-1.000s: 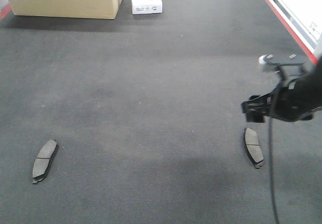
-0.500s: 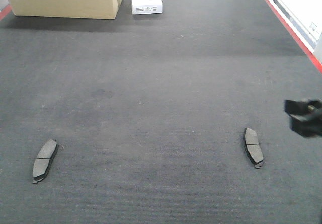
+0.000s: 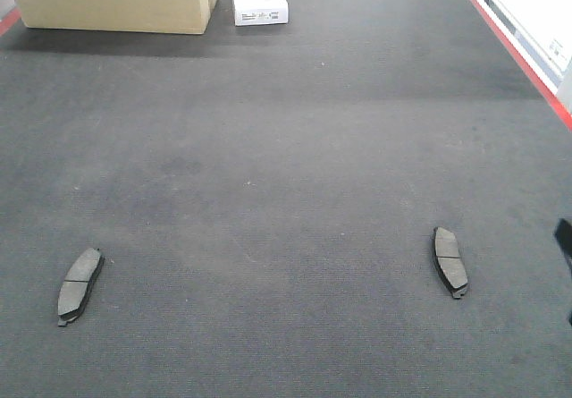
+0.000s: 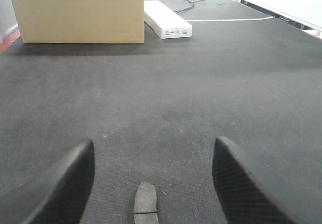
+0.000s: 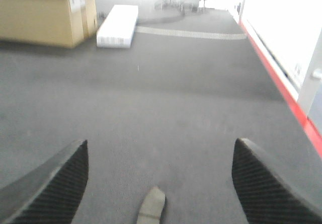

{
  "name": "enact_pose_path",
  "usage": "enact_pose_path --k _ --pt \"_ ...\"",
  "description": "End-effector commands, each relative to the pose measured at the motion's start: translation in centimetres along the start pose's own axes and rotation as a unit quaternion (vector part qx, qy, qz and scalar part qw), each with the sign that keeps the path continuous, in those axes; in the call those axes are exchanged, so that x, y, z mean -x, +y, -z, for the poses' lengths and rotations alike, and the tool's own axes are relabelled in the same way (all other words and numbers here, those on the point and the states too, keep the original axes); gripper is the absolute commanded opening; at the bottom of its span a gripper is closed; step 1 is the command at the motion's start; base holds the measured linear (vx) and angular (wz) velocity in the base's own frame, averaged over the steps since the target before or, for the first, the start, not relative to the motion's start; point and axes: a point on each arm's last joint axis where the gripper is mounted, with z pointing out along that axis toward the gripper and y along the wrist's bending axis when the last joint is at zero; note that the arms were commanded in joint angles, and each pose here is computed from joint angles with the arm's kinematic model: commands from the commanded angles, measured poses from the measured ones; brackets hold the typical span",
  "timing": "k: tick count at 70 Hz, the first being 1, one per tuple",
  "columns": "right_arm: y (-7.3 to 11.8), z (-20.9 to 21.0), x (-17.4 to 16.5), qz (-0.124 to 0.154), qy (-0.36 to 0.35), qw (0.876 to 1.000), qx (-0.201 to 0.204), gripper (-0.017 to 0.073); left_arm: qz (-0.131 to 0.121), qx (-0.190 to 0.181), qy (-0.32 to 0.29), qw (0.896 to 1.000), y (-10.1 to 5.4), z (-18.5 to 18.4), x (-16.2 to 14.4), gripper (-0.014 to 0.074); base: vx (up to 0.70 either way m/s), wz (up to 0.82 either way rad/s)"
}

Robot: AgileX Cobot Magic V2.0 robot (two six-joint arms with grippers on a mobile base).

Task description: Move and align brake pads A on conveyor

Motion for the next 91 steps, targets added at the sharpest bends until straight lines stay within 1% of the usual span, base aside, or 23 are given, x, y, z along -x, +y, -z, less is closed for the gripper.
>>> enact_pose_path --k 1,13,91 --pt "-0.22 0.96 1.75 0.003 -0.072 0.997 -0.012 0.0559 -0.002 -0.01 -0.037 0.999 -0.22 0.1 1.21 0.047 0.0 0.0" --pt "-0.17 1.69 1.59 0.0 -0.079 0.997 -0.01 0.0559 -0.002 -0.01 -0.037 0.999 -0.22 0.1 1.21 0.047 0.0 0.0" --pt "-0.17 1.69 1.58 0.0 -0.078 0.997 -0.01 0.0559 -0.002 -0.01 -0.037 0.999 -0.22 0.1 1.21 0.047 0.0 0.0"
